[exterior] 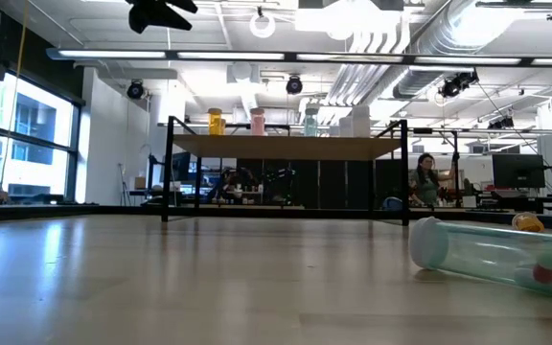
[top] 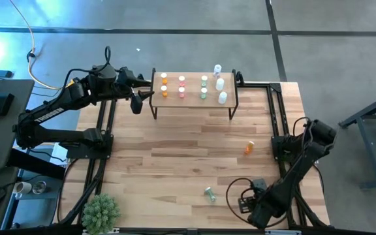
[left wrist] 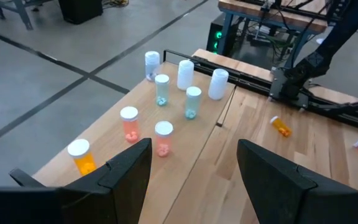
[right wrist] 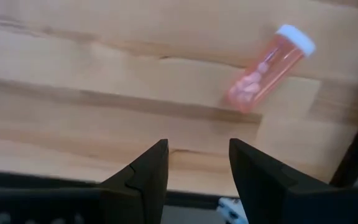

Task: Pick and place medicine bottles onto shelf by color
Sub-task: Put the pink pill bottle on the shelf aligned with the pink pill bottle

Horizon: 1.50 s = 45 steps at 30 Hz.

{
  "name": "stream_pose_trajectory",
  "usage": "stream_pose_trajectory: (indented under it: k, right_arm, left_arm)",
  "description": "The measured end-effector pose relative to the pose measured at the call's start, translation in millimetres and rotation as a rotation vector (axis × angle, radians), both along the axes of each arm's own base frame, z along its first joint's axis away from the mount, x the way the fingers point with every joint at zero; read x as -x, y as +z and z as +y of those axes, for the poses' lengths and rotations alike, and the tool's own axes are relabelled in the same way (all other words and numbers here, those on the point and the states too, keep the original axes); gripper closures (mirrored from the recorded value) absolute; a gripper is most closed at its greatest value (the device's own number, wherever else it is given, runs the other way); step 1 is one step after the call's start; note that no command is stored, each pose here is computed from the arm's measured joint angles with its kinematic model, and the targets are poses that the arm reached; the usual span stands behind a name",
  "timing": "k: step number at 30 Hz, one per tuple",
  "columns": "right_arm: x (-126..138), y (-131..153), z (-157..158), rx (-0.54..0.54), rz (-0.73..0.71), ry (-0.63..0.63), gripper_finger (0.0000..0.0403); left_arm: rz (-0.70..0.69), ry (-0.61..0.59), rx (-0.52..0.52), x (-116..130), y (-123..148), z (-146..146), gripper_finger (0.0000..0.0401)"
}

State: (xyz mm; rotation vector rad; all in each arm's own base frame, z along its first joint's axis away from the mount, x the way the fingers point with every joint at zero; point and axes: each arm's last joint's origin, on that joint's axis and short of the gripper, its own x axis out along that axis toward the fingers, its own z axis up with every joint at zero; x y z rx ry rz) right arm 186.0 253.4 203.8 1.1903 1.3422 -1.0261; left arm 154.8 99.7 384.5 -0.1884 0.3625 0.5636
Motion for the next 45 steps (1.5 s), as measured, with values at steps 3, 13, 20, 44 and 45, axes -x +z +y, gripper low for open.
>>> stream_pose_trajectory:
  k: [3, 13, 20, 44, 45]
  right_arm:
    - [4, -4, 0, 0.035, 0.035, 0.008, 0.0243]
    - [8, -19, -1, 0.104, 0.177, -0.007, 0.0243]
    - [3, -36, 1, 0.136, 0.215, -0.022, 0.0243]
    - [-5, -51, -5, 0.179, 0.318, -0.073, 0.0243]
    - [-5, -52, -5, 0.176, 0.325, -0.074, 0.0243]
  left_arm:
    - [-0.001, 0.001, 0.002, 0, 0, 0, 0.0174]
    - [-0.001, 0.002, 0.004, 0, 0, 0, 0.0174]
    - [-0.001, 0.002, 0.005, 0, 0, 0, 0.0174]
    - [0.0, 0.001, 0.002, 0, 0, 0, 0.0174]
    - [0.0, 0.001, 0.003, 0, 0, 0, 0.0174]
